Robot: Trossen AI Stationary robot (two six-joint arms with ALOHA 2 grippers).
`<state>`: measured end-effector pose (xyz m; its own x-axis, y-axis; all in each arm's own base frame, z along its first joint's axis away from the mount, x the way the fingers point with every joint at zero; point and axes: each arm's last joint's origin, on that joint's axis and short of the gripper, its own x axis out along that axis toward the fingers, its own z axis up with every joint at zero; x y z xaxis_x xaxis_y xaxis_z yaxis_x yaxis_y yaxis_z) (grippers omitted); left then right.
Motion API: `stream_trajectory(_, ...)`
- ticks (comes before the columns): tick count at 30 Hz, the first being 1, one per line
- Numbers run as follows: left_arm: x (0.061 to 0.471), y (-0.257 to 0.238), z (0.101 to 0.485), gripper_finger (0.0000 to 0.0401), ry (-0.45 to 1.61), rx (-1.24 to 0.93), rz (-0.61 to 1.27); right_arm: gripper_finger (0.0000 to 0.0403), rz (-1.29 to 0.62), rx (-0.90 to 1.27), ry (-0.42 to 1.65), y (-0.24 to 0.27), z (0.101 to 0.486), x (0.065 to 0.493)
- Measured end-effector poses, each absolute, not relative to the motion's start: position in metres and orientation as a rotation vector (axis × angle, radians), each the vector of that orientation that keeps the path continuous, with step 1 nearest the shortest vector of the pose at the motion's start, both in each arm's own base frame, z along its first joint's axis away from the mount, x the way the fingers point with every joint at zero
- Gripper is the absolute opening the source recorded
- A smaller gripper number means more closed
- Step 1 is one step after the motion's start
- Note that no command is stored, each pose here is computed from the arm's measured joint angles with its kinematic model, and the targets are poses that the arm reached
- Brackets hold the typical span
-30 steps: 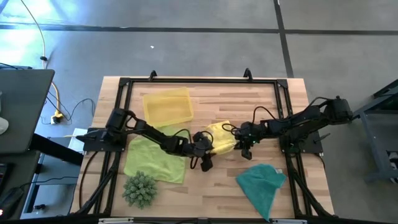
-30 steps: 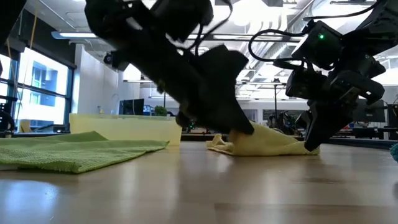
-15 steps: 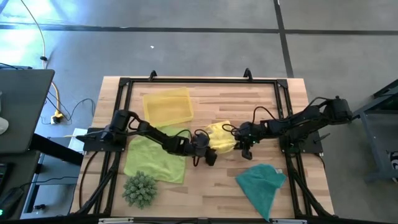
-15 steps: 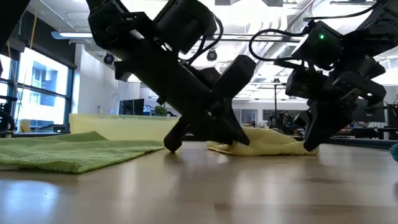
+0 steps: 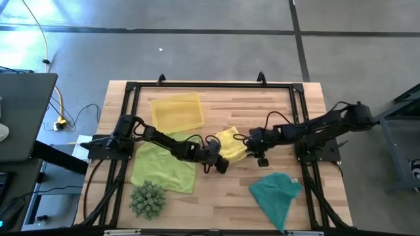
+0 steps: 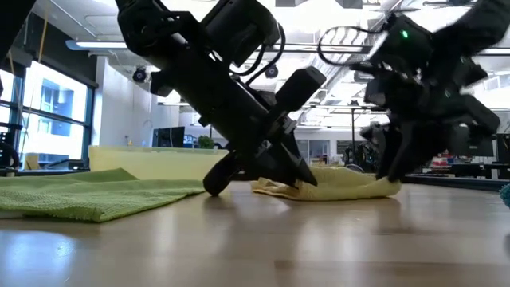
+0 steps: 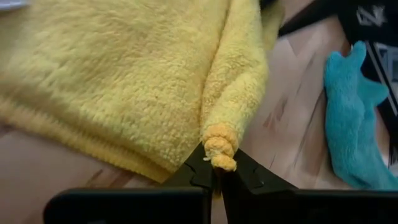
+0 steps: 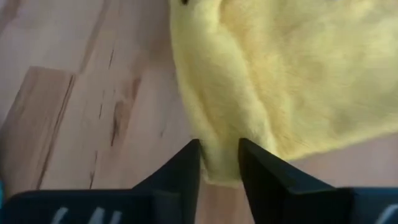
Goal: Roll microfiber towels into tight, uniform cylinder then place into a basket
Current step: Roll the yellow microfiber towel
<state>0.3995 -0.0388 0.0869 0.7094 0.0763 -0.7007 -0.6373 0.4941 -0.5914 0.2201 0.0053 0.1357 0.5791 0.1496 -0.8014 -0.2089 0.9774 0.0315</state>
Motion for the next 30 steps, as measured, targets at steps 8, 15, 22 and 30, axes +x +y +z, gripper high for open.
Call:
stream_trajectory(8,0.398,-0.04,0.086,0.0004,0.688,-0.944,0.465,0.0138,0.268,-0.166,0.988,0.021,0.17,0.229)
stream_trajectory(15,0.398,-0.039,0.086,0.0004,0.689,-0.929,0.468,0.0138,0.235,-0.393,0.908,0.038,0.15,0.222)
stream_trajectory(22,0.398,-0.039,0.086,0.0004,0.689,-0.924,0.47,0.0172,0.247,-0.399,0.818,0.038,0.138,0.217)
stream_trajectory(30,0.399,-0.038,0.086,0.0004,0.687,-0.924,0.473,0.0228,0.3,-0.385,0.827,0.04,0.133,0.219)
